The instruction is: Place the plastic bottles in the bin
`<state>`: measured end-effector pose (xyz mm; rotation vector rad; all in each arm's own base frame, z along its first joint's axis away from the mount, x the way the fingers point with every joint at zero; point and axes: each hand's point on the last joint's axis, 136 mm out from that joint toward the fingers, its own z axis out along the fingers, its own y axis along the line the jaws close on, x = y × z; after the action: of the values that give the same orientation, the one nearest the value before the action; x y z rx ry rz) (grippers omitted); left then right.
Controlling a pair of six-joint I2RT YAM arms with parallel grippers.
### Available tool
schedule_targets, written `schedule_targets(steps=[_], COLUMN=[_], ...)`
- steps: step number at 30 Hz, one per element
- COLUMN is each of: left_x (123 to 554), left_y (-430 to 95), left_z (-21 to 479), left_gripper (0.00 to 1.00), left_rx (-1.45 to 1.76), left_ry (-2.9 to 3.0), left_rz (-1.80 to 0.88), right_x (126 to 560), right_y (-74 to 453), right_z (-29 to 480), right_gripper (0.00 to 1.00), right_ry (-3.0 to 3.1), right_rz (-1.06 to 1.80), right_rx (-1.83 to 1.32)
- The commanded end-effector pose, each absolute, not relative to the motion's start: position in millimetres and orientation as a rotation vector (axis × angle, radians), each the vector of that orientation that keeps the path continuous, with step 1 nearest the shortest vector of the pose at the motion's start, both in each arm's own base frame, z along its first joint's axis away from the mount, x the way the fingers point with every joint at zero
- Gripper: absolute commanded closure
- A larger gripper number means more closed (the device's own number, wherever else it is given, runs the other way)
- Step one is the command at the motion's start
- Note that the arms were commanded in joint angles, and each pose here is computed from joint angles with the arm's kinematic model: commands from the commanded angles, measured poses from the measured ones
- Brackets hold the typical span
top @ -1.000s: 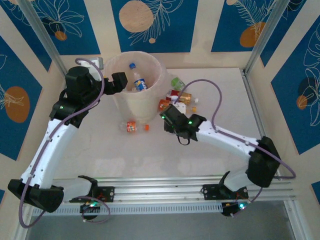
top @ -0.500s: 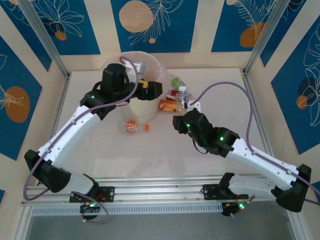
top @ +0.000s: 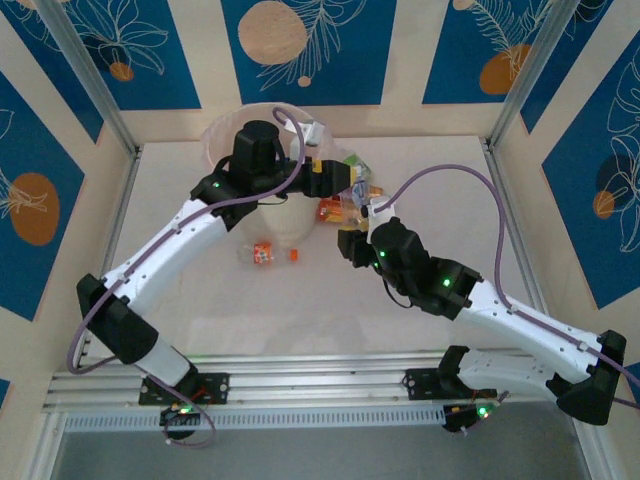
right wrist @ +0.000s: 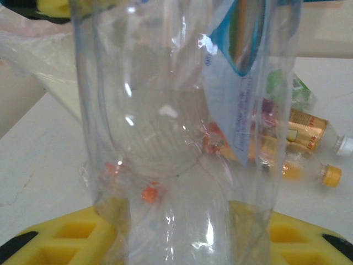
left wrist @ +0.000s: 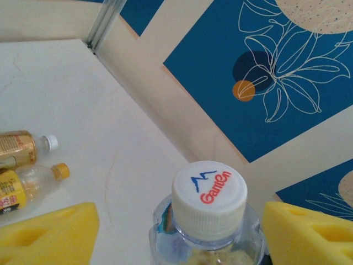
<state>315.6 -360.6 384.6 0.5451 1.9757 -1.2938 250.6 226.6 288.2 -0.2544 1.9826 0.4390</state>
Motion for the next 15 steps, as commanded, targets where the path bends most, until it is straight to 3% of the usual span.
schedule_targets(steps=[1, 10, 15], left_x=[307.9, 309.0, 307.5], left_y=[-371.5, -378.4, -377.8], left_z=[410.8, 412.1, 411.5], left_gripper=[0.28, 0.54, 0.75], left_rx=[0.588, 0.592, 0.600], left_ry=[1.887, 1.881, 1.884], left_rz=[-1.379, -1.423, -1.420], right_x=[250.0, 249.9, 251.6], right_y=[234.2, 240.8, 242.6], right_z=[300.7, 302.0, 302.4], right_gripper=[0.53, 0.53, 0.53], right_ry=[1.930, 1.929, 1.931], right_rz=[0.473, 0.483, 0.479], right_rx=[-0.281, -0.303, -0.300])
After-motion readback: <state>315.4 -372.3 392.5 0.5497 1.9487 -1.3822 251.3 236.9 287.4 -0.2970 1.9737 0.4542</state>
